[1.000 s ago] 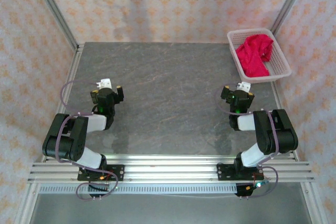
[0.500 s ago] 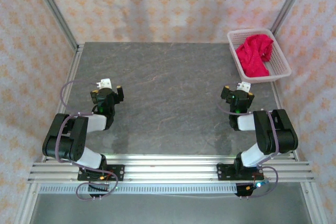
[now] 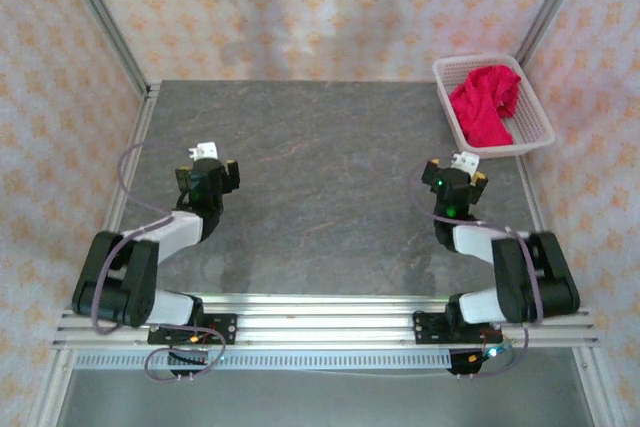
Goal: Fold the inside-out t-shirt
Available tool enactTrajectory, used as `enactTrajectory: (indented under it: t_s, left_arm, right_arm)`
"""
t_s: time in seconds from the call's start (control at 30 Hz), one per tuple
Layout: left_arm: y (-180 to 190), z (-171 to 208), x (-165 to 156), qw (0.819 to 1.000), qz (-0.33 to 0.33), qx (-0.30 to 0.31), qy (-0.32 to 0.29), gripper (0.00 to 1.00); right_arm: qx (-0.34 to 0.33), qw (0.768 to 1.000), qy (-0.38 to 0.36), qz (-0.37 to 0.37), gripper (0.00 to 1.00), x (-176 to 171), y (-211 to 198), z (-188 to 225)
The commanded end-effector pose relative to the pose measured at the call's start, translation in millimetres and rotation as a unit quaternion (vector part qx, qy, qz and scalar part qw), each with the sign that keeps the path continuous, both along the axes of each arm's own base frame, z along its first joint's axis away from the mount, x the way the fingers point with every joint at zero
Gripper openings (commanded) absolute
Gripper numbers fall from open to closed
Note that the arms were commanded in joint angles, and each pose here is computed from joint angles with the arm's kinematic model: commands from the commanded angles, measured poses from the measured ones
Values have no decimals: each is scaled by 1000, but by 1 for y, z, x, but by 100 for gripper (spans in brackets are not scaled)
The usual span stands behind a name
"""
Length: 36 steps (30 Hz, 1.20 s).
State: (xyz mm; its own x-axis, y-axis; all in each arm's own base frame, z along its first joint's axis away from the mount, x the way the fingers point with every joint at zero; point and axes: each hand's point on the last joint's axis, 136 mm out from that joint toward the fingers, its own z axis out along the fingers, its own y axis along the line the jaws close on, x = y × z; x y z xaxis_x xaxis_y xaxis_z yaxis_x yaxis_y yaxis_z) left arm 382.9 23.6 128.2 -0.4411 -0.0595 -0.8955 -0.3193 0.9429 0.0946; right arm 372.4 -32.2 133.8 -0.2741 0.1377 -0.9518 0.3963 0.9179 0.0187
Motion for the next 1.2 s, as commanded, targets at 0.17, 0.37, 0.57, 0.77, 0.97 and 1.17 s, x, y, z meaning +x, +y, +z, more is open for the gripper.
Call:
enactTrajectory:
  t_s: [0.17, 0.37, 0.57, 0.77, 0.97, 1.17]
  left_arm:
    - [-40, 44, -37, 994, -66, -87, 28, 100]
    - [-25, 42, -51, 996, -25, -85, -1, 100]
    - [-4, 29, -64, 994, 49, -96, -6, 100]
    - [23, 30, -79, 987, 133, -82, -23, 100]
    - [19, 29, -74, 988, 126, -86, -19, 100]
    - [15, 25, -68, 989, 118, -89, -5, 100]
  right_arm:
    - [115, 988, 40, -94, 99, 30, -10, 70]
    - [215, 959, 44, -181, 99, 84, -52, 71]
    - [287, 925, 84, -233, 96, 135, -92, 33]
    - [270, 919, 130, -256, 93, 164, -102, -13]
    - [248, 922, 157, -250, 69, 182, -107, -29]
    - [243, 934, 120, -234, 2, 181, -108, 21]
